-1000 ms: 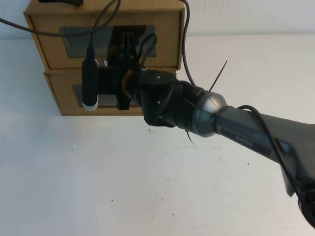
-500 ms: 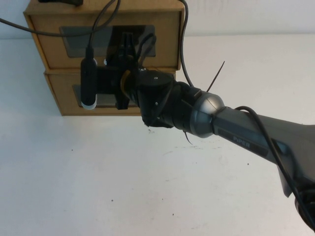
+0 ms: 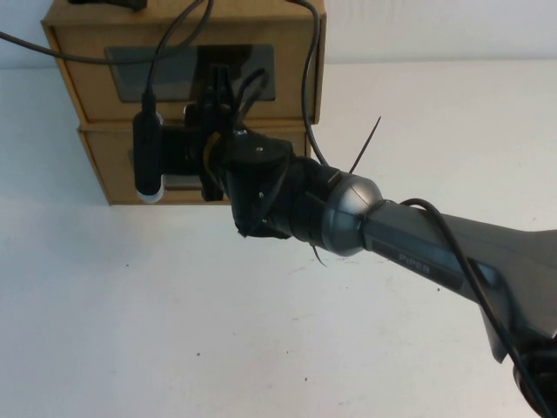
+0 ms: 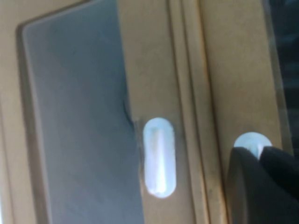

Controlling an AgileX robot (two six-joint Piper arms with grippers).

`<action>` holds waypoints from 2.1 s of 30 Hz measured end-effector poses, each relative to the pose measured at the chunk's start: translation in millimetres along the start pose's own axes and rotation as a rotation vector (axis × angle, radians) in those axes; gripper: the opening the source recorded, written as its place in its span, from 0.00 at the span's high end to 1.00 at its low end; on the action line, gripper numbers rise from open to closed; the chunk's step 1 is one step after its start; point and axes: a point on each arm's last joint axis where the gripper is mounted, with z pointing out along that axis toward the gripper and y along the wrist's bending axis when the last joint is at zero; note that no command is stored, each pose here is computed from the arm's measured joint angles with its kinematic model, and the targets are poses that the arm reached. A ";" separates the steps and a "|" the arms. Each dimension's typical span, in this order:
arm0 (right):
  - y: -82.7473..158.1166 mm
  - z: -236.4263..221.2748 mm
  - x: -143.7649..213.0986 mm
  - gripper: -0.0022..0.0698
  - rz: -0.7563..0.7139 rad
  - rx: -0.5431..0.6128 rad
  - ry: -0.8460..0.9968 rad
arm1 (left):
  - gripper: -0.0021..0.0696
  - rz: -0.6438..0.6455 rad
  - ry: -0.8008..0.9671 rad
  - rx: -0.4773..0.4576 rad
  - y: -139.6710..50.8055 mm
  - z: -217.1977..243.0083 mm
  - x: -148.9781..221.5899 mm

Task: Open the shoe box
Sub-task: 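Pull the top drawer of the cardboard box fully open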

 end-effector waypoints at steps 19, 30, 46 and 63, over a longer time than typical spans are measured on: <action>-5.8 -24.4 1.9 0.97 0.032 -0.083 0.066 | 0.98 -0.008 0.016 0.032 -2.9 -0.1 1.5; -2.5 -55.8 13.3 0.99 0.058 -0.142 0.098 | 0.98 -0.008 0.014 0.029 -2.7 0.0 1.2; 2.7 -45.8 7.9 0.69 0.108 -0.057 0.011 | 0.98 -0.008 0.014 0.029 -2.7 0.0 1.2; 8.4 -14.4 2.9 0.72 0.114 0.036 0.036 | 0.98 -0.005 0.008 0.025 -2.3 0.0 0.8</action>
